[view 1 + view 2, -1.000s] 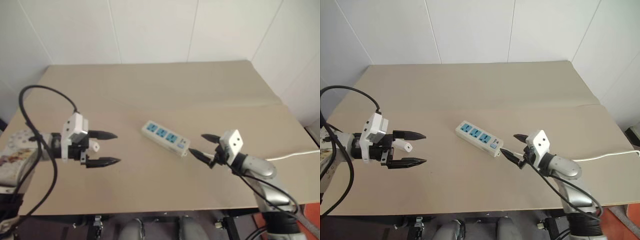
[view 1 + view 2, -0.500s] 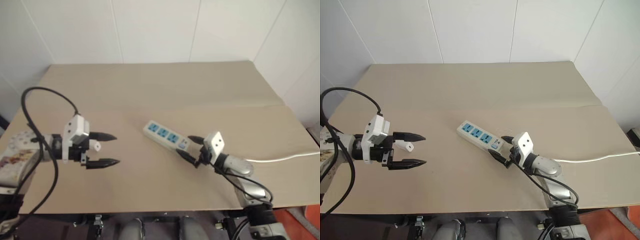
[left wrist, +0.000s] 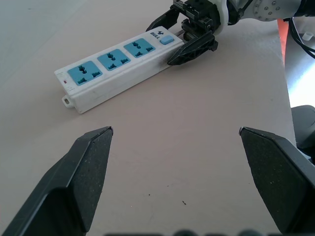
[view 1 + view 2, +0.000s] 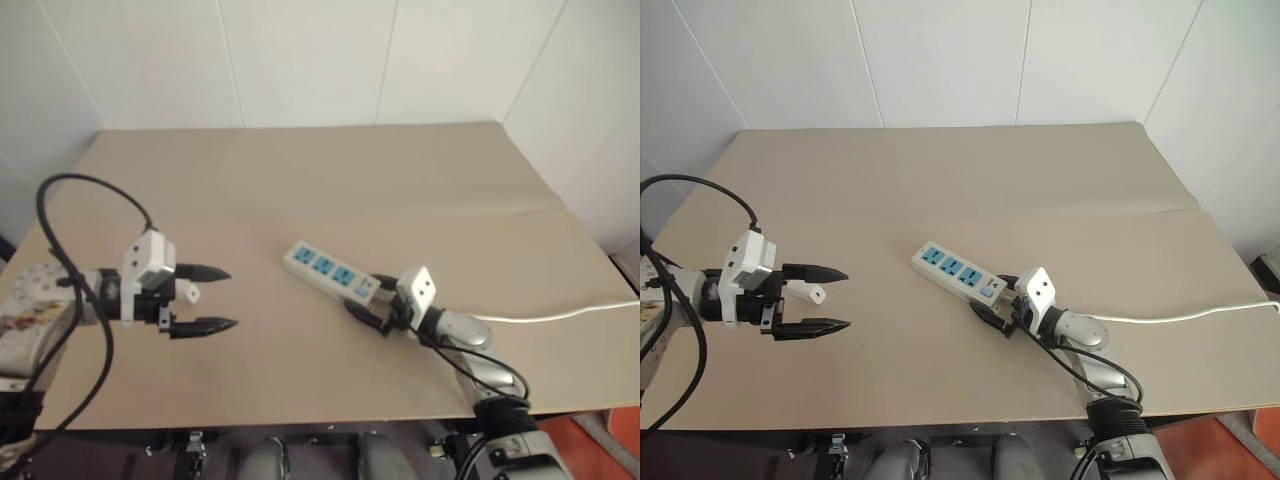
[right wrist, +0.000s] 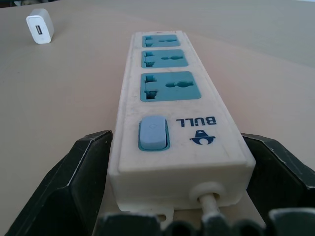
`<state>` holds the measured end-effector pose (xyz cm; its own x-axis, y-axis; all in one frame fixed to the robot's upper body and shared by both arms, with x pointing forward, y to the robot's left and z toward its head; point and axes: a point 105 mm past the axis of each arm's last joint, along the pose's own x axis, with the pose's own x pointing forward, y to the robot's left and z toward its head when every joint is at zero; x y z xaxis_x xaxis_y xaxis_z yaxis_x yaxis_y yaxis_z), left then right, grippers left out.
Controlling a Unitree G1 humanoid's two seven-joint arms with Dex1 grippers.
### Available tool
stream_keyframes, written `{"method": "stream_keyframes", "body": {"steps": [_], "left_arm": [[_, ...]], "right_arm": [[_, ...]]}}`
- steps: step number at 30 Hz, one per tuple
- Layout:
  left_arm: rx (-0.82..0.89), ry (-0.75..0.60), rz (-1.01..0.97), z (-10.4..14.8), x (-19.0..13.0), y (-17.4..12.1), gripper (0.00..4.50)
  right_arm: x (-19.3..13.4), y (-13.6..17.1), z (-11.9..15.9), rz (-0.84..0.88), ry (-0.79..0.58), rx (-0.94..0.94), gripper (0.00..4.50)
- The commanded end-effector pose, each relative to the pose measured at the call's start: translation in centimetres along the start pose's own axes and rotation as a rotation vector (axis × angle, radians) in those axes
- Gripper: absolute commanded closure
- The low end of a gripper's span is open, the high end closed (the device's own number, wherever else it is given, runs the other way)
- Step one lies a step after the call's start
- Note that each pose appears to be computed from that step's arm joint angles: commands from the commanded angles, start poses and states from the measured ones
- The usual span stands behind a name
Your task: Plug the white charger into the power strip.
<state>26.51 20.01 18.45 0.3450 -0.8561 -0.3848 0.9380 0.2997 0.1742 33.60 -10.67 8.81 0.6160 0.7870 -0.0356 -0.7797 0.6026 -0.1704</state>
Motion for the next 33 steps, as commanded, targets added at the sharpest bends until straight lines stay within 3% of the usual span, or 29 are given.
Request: {"method": "stream_keyframes", "body": {"steps": [1, 3, 11, 18, 22, 24, 27, 33], "left_arm": [[0.048, -0.014, 0.013, 1.0, -0.4, -0.1, 0.0], [0.048, -0.014, 0.014, 0.9, -0.4, -0.1, 0.0], [0.047, -0.027, 0.014, 1.1, -0.2, -0.1, 0.0], [0.155, -0.174, 0.169, 5.2, -1.0, 2.0, 0.0], [0.207, -0.138, 0.201, 7.0, -1.6, 4.0, 0.0], [0.233, -0.019, 0.159, 6.5, -1.7, 4.8, 0.0], [0.269, 0.308, 0.103, 4.1, -1.8, 6.4, 0.0], [0.311, 0.602, -0.134, 3.0, -1.3, 7.3, 0.0]], "right_arm": [[0.0, 0.2, -0.2, 0.017, 0.005, -0.013, 0.67], [-0.1, 0.2, -0.3, 0.02, 0.014, -0.027, 1.07], [-0.3, 0.9, 0.1, 0.066, 0.002, -0.037, 1.07], [-1.0, 4.2, 2.2, 0.39, -0.039, -0.068, 1.07], [-0.4, 5.4, 2.3, 0.556, -0.018, -0.101, 1.07], [0.3, 6.1, 2.4, 0.622, -0.013, -0.117, 1.07], [1.6, 6.9, 1.9, 0.691, 0.012, -0.137, 1.07], [2.9, 7.7, 0.6, 0.741, 0.061, -0.156, 1.07]]}}
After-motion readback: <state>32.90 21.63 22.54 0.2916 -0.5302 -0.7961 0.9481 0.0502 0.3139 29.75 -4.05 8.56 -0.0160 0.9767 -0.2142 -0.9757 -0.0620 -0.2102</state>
